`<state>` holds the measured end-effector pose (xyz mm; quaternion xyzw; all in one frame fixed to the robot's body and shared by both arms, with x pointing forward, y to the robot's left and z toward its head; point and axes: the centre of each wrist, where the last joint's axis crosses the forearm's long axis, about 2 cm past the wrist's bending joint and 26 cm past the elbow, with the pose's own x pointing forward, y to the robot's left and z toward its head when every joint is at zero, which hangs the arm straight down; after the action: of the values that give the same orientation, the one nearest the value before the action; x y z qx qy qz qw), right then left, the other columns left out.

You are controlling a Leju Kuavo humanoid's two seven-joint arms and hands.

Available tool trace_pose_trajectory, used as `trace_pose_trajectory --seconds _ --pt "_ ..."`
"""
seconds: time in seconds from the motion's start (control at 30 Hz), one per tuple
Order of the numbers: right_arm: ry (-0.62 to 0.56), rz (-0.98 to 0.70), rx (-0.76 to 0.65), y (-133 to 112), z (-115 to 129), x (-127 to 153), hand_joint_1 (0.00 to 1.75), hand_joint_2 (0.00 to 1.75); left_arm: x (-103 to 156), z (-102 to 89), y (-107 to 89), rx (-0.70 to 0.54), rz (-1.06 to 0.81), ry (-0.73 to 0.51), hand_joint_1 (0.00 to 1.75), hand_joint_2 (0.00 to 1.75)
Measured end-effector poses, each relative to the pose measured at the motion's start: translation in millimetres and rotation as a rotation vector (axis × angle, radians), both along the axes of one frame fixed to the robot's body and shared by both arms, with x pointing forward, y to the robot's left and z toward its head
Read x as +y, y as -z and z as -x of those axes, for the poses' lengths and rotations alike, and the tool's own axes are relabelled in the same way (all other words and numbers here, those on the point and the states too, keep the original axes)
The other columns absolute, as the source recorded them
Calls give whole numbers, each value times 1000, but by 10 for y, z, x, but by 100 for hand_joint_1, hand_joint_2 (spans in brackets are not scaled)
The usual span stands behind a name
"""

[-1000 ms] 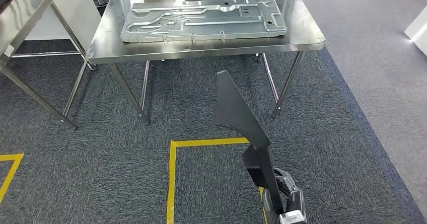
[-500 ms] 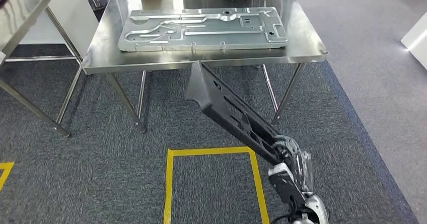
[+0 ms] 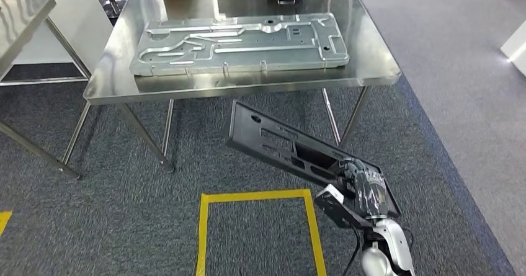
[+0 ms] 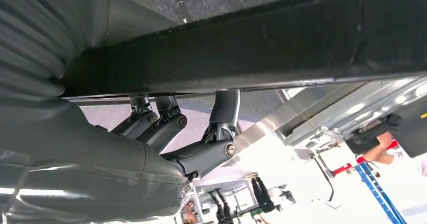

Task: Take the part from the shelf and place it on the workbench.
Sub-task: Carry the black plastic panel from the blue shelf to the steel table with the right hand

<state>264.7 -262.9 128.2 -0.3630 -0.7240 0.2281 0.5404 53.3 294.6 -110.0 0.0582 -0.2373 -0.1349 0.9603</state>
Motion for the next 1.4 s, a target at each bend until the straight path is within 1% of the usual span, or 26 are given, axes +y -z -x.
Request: trace_pose_trajectory --seconds 0.4,0.6,0.77,0.93,1.1,1.17,1.4 --pt "2 19 18 43 -23 2 175 175 35 30 4 6 -7 0 0 175" --pt "43 171 17 9 -74 -24 175 175 29 -10 -1 6 -6 11 0 175" --pt "53 314 28 -13 -135 -57 175 175 12 -7 -1 14 -3 26 0 175" --pt "19 433 6 -180 -312 -9 175 175 3 -73 -10 11 -2 38 0 175" --pt "-48 528 -35 -564 -667 160 175 175 -6 -173 -25 8 3 64 0 175" --pt "-76 550 -51 -662 -764 250 175 175 -9 -184 -27 10 2 72 0 175" --pt "-142 605 -72 -808 -945 496 175 175 -2 -183 -27 19 -1 80 0 175"
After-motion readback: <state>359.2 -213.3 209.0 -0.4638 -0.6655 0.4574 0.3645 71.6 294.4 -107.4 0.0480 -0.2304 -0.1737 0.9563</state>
